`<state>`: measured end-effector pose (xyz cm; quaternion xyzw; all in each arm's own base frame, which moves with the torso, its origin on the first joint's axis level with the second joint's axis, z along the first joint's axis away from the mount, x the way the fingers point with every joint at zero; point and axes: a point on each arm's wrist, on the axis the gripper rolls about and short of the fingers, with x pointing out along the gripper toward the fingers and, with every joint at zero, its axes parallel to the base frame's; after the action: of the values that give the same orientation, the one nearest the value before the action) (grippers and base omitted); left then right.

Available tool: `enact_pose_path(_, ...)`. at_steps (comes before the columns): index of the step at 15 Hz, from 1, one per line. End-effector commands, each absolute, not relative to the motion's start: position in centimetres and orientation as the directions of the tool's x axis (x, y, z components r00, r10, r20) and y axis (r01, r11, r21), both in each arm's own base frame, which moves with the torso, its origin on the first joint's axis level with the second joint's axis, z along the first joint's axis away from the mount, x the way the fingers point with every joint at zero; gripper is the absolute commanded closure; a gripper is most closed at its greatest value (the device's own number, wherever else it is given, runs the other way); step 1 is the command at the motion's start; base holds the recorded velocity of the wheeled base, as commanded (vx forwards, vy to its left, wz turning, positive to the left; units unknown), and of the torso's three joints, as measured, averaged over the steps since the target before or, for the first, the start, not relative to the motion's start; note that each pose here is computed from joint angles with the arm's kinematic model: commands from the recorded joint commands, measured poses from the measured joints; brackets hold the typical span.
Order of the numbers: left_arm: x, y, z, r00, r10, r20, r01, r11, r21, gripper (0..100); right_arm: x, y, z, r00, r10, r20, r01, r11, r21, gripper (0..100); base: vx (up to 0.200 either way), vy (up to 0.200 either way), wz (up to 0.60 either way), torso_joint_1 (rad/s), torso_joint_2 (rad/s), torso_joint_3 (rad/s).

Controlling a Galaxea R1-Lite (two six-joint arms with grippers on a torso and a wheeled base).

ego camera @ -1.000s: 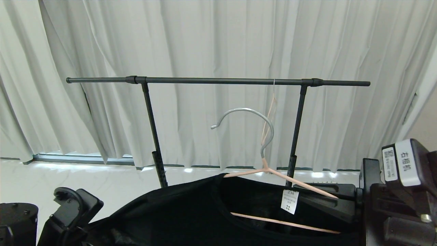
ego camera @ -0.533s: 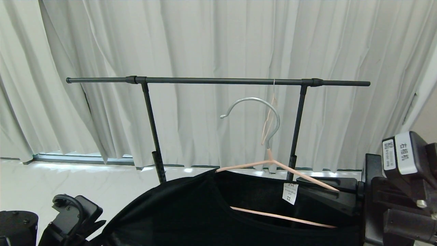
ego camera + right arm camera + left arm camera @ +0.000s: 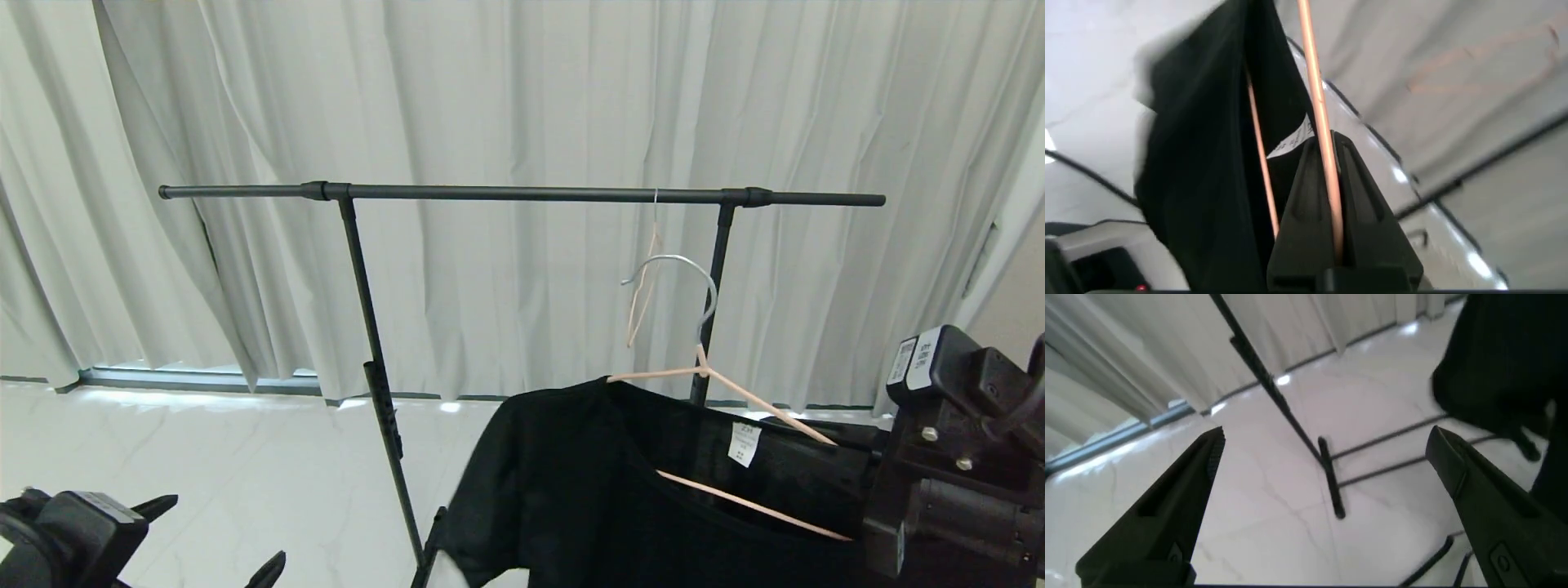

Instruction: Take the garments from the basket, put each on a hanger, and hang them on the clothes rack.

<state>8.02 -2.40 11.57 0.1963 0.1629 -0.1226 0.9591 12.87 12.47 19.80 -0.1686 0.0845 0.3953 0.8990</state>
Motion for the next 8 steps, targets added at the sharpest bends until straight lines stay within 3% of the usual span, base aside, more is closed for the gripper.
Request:
enact_pose_path(1,8.2,-2.3,13.9,0.953,-0.172,-0.248,0.25,0.909,0.332,0,13.4,11.3,19.0,0.754,0.58,-0.309,-0.651,0.725,-0.226,100,0.0,0.0,0.0,0.0,0.0,0.0)
enact_pose_path(4,11.9,-3.3,17.1,0.963,-0.151,-0.225,0.223,0.915,0.337,0,14.0,10.3,19.0,0.835,0.455,-0.309,-0.525,0.827,-0.201,100,0.0,0.0,0.0,0.0,0.0,0.0)
enact_pose_path(8,12.9,-3.6,17.1,0.955,-0.151,-0.255,0.244,0.889,0.387,0,15.4,7.6,18.5,0.916,0.241,-0.32,-0.321,0.921,-0.223,100,0.0,0.0,0.0,0.0,0.0,0.0)
